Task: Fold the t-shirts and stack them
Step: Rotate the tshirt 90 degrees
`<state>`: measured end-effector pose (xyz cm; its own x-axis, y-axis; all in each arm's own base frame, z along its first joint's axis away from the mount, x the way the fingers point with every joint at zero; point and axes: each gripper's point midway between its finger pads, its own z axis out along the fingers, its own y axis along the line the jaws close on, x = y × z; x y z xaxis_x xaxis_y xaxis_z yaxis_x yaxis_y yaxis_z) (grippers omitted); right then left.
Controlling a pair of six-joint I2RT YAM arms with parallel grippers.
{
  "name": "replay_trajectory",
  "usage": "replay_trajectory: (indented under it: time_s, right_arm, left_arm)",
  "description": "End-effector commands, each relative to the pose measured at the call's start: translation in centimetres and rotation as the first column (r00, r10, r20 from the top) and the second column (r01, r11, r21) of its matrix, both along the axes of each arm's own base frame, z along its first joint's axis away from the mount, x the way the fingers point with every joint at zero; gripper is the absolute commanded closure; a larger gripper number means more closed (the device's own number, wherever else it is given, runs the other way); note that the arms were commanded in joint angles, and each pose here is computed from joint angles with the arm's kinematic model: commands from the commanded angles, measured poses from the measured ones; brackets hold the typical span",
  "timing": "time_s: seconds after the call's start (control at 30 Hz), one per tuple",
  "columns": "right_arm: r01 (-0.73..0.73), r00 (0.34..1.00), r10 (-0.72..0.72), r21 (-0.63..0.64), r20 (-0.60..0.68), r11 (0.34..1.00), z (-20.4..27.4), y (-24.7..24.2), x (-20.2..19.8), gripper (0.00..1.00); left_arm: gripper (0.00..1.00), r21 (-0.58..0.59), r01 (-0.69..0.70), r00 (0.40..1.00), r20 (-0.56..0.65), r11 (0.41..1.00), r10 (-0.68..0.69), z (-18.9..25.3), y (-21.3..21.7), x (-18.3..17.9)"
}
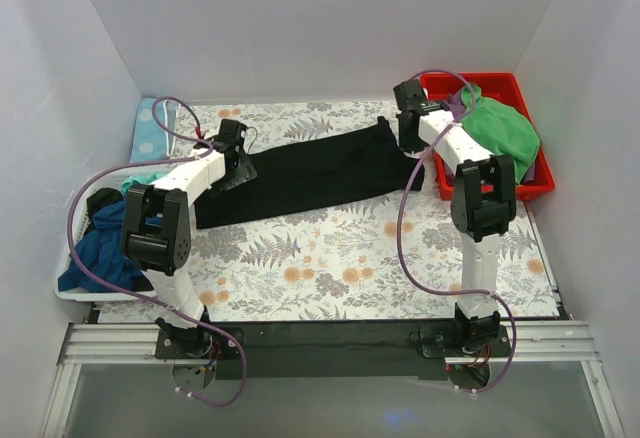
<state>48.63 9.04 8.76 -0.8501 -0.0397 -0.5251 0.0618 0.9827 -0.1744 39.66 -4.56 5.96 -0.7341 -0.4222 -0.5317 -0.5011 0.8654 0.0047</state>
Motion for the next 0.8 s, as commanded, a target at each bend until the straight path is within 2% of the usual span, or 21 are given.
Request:
replay_trajectory:
  time_s: [0.0, 0.2, 0.5, 0.67, 0.77]
  right_arm:
    - [-0.107, 0.994, 0.103, 0.117, 0.046, 0.987, 2.4, 4.9, 0.4, 0.84]
    - [-0.122, 0.991, 0.131, 0.187, -0.037, 0.975, -2.3, 7.4, 1.0, 0.83]
    - [-0.122, 0.988, 0.136, 0.157, -0.079, 0.98, -7.1, 7.9, 3.3, 0.82]
    - [-0.136, 0.987, 0.147, 0.144, -0.069, 0.98, -8.6, 8.2, 5.0, 0.8]
    - [-0.159, 0.987, 0.162, 0.149, -0.013, 0.976, -8.9, 8.8, 7.5, 0.77]
  left_arm:
    - [0.23, -0.021, 0.069, 0.994, 0.091, 0.997, -0.066, 3.7, -1.6, 2.7]
    - [0.23, -0.06, 0.112, 0.989, 0.102, 0.992, -0.105, 4.3, -3.1, 2.7]
    - [0.23, -0.076, 0.135, 0.986, 0.105, 0.988, -0.127, 4.9, -3.2, 1.3]
    - [0.22, -0.089, 0.153, 0.985, 0.098, 0.984, -0.145, 5.2, -3.5, 0.7]
    - [0.22, -0.104, 0.17, 0.982, 0.105, 0.98, -0.159, 5.5, -3.8, 0.3]
